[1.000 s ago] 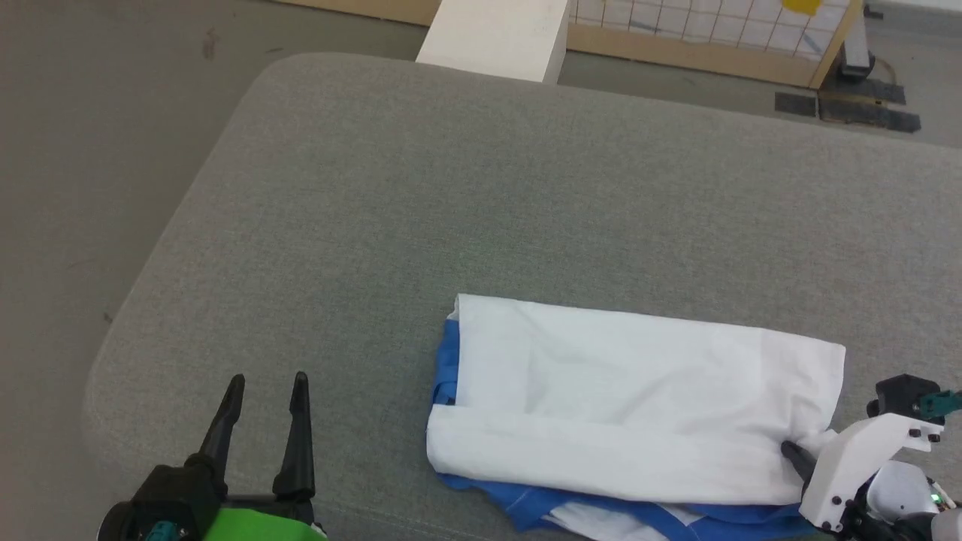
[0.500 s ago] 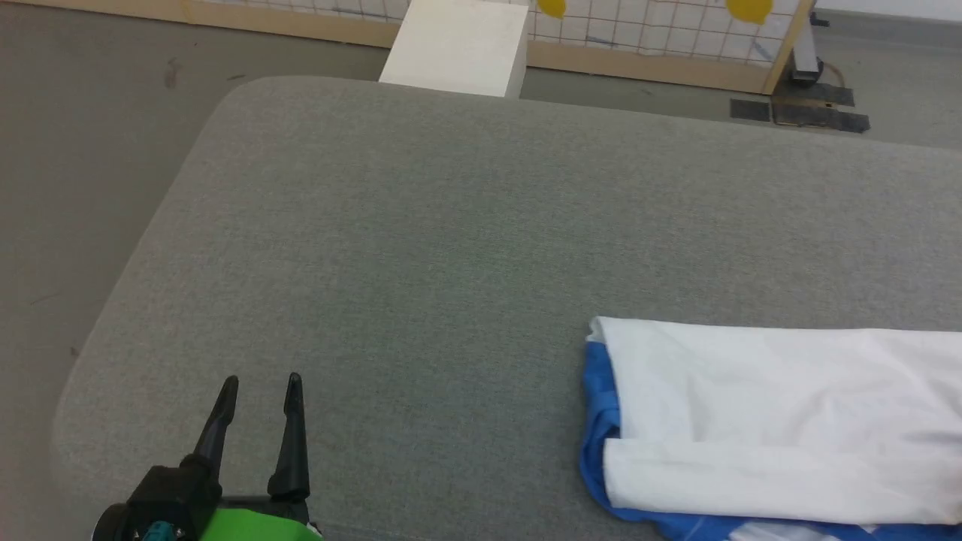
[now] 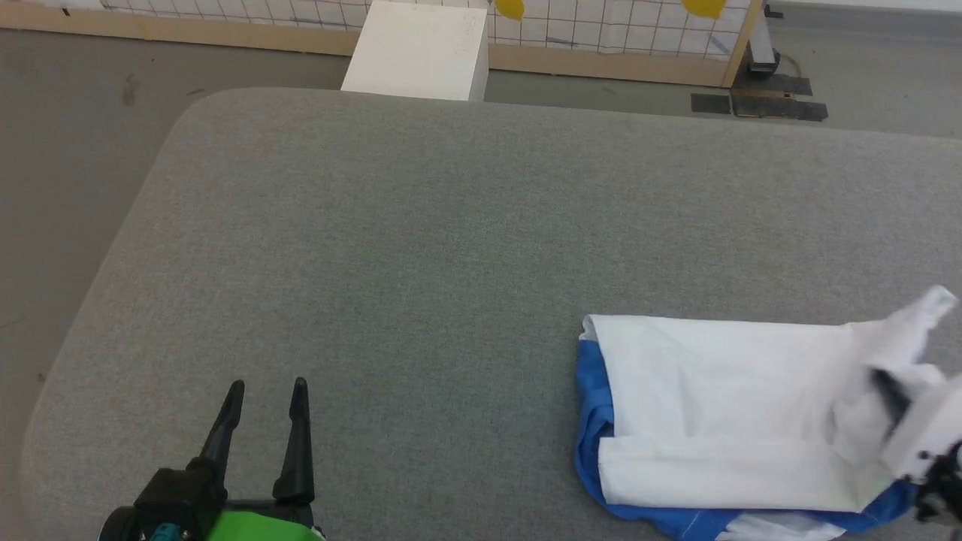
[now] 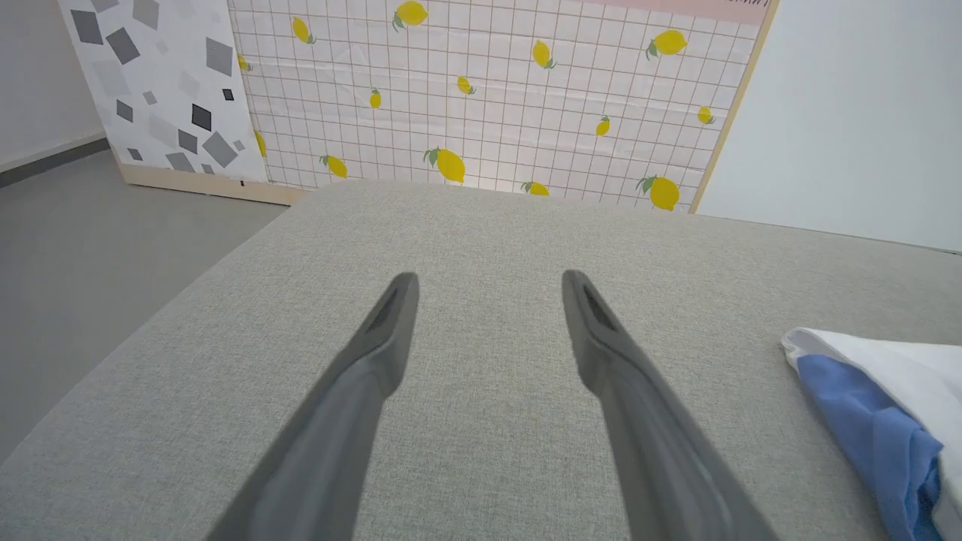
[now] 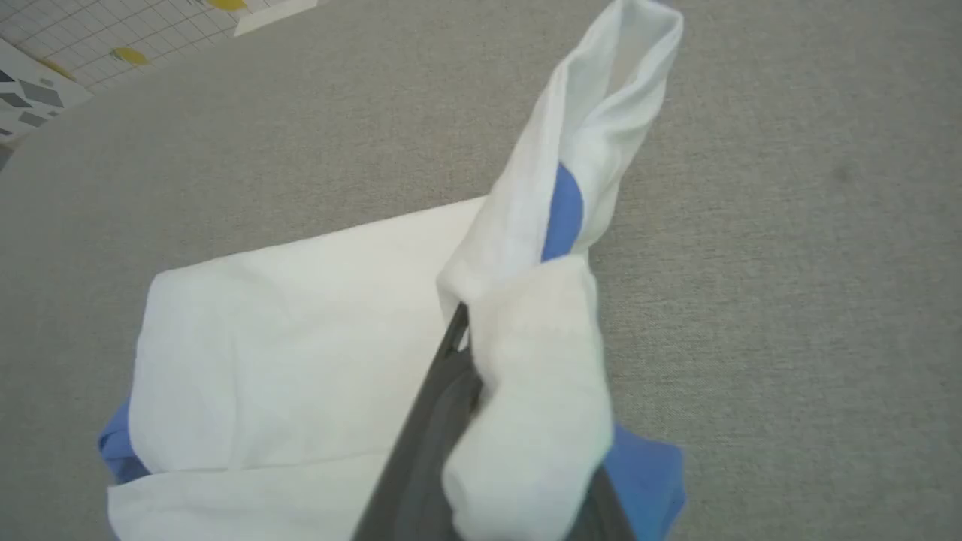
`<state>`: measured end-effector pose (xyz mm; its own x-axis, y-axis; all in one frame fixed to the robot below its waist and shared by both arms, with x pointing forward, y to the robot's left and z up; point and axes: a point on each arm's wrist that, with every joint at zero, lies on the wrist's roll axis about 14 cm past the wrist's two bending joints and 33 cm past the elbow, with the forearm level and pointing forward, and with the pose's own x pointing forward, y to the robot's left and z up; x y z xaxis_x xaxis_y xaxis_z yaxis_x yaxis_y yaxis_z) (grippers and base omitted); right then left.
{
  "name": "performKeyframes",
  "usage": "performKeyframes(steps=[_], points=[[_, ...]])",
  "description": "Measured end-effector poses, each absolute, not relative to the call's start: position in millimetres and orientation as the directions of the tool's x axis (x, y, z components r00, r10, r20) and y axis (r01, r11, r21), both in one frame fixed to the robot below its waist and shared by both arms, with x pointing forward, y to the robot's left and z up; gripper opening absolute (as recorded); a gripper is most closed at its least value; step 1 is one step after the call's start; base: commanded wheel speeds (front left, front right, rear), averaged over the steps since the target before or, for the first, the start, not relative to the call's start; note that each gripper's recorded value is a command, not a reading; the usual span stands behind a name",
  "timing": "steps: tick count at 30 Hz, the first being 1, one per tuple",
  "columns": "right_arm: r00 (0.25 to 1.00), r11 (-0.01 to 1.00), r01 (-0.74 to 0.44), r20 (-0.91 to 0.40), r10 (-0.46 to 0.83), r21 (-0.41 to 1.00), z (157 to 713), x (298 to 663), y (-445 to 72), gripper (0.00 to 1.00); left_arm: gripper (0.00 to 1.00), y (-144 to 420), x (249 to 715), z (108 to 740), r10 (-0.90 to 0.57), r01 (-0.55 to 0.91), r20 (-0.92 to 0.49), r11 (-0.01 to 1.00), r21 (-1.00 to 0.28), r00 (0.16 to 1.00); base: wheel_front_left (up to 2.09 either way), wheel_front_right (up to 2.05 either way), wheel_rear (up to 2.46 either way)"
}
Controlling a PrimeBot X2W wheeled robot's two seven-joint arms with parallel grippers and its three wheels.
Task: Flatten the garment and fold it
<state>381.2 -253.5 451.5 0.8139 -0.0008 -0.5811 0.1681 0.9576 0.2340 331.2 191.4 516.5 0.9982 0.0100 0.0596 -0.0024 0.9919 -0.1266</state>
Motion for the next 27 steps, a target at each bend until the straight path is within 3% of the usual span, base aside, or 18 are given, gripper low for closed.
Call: performKeyframes(steps=[7,13,20,27], points=[[0.796,0.955,-0.086,-0.556,0.238,0.285,470.6,383.6,-169.3,0.00,1.00,191.3,327.3,514.8,0.011,-0.004,0.056,0.991,-0.132,0.998,0.00,0.00,0.00],[0.728,0.919,-0.257,-0.566,0.387,0.298,472.1,378.1,-111.1,0.00,1.00,198.1,319.0,514.3,0.036,-0.028,0.054,0.990,-0.135,0.998,0.00,0.00,0.00],[0.621,0.882,-0.351,-0.628,0.470,0.314,447.9,368.5,-69.6,0.00,1.00,206.5,307.6,510.7,0.079,-0.072,0.043,0.986,-0.150,0.996,0.00,0.00,0.00],[0.543,0.896,-0.353,-0.720,0.431,0.270,406.0,370.0,-58.5,0.00,1.00,210.9,300.0,507.7,0.106,-0.100,0.034,0.982,-0.161,0.994,0.00,0.00,0.00]])
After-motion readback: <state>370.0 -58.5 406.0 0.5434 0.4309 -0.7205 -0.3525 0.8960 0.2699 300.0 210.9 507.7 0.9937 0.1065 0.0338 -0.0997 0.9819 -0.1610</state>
